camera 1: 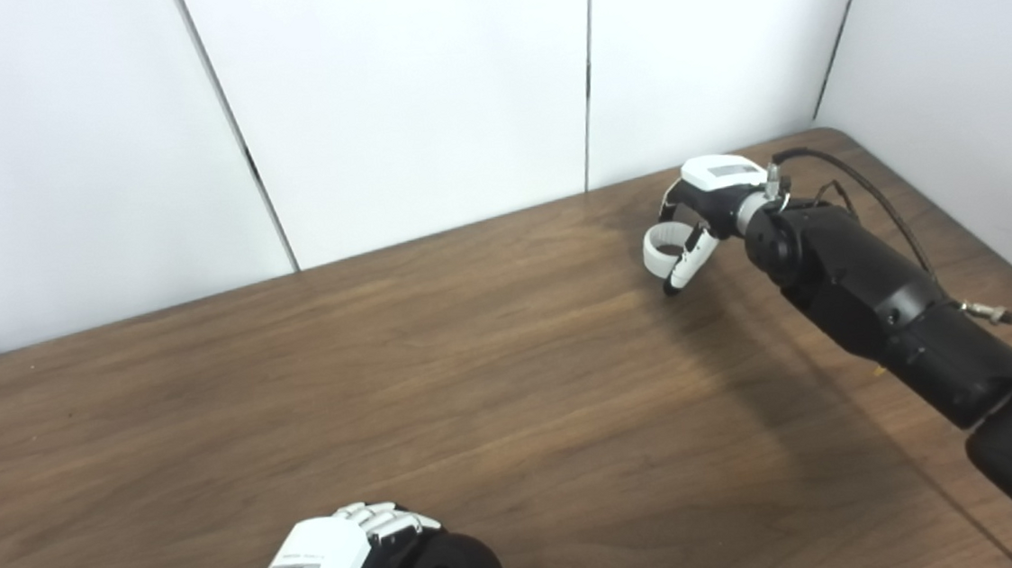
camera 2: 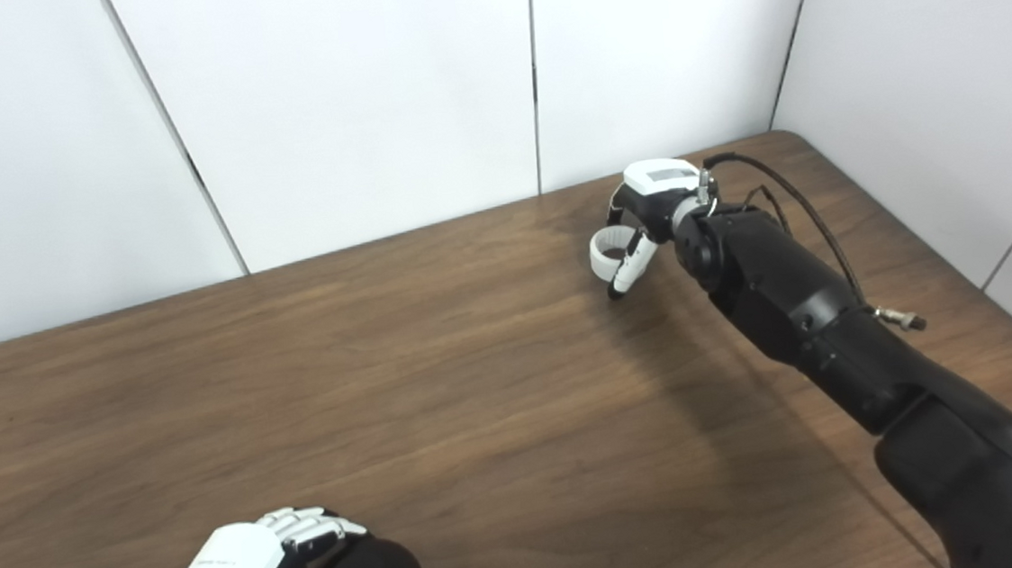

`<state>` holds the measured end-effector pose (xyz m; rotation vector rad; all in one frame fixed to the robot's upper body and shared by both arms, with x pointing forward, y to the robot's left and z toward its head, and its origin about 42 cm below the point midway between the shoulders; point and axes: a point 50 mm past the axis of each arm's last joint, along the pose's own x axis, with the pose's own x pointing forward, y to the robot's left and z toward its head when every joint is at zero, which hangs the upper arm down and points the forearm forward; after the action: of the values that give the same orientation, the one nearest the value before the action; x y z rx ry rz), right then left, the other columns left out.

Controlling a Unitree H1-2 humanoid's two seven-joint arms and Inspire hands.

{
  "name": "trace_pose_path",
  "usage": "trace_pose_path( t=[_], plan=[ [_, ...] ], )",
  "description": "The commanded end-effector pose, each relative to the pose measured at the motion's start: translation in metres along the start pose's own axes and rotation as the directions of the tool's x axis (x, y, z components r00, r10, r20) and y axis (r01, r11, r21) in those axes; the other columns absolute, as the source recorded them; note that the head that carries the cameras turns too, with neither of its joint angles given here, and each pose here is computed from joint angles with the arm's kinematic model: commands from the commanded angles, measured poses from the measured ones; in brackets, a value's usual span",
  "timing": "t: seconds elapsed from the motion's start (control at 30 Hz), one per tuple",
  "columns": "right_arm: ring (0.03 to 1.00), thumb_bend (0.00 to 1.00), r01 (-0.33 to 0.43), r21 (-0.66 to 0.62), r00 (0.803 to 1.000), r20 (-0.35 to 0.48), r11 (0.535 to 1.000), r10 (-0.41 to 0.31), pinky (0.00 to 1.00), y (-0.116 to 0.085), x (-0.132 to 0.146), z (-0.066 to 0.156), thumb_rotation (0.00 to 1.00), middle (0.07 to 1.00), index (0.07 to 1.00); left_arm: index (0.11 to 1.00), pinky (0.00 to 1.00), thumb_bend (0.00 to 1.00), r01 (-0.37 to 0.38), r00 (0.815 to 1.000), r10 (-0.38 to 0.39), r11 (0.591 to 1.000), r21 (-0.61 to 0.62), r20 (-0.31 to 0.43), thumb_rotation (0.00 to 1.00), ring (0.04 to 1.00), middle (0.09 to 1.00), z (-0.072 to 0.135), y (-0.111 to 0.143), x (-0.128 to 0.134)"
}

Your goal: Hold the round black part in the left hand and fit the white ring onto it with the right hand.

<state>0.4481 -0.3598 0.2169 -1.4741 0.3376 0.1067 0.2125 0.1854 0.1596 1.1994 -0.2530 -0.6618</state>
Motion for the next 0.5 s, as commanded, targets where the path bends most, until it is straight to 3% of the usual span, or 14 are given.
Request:
trace_pose_path(
  t=[0.0,0.23,0.27,0.33,0.47],
  plan=[
    [0.941,0.87,0.102,-0.019,0.995,0.023,0.995,-0.101,0.92,-0.0334,0.0013,0.0030,0.29,0.885,0.650,0.482,0.86,0.52,0.071,0.997,-0.071,0.997,0.021,-0.010,0.05,0.829,0.762,-0.0030,-0.0101,-0.0065],
    [0.930,0.82,0.111,0.002,0.993,0.035,0.994,-0.111,0.92,-0.0329,0.0011,0.0033,0.23,0.863,0.583,0.482,0.87,0.52,0.070,0.997,-0.070,0.997,0.023,-0.013,0.05,0.830,0.763,-0.0027,-0.0101,-0.0066],
    [0.928,0.68,0.116,0.009,0.992,0.038,0.993,-0.117,0.92,-0.0327,0.0009,0.0031,0.19,0.859,0.538,0.482,0.87,0.52,0.071,0.997,-0.070,0.997,0.023,-0.013,0.05,0.830,0.764,-0.0027,-0.0100,-0.0066],
    [0.919,0.56,0.127,0.016,0.991,0.043,0.992,-0.127,0.92,-0.0322,0.0006,0.0022,0.15,0.838,0.497,0.482,0.87,0.52,0.071,0.997,-0.071,0.997,0.026,-0.014,0.05,0.831,0.765,-0.0026,-0.0100,-0.0064],
    [0.912,0.53,0.129,0.010,0.991,0.042,0.992,-0.129,0.92,-0.0315,0.0007,0.0004,0.13,0.814,0.486,0.482,0.86,0.52,0.072,0.997,-0.072,0.997,0.028,-0.013,0.05,0.829,0.764,-0.0021,-0.0095,-0.0064]
  ],
)
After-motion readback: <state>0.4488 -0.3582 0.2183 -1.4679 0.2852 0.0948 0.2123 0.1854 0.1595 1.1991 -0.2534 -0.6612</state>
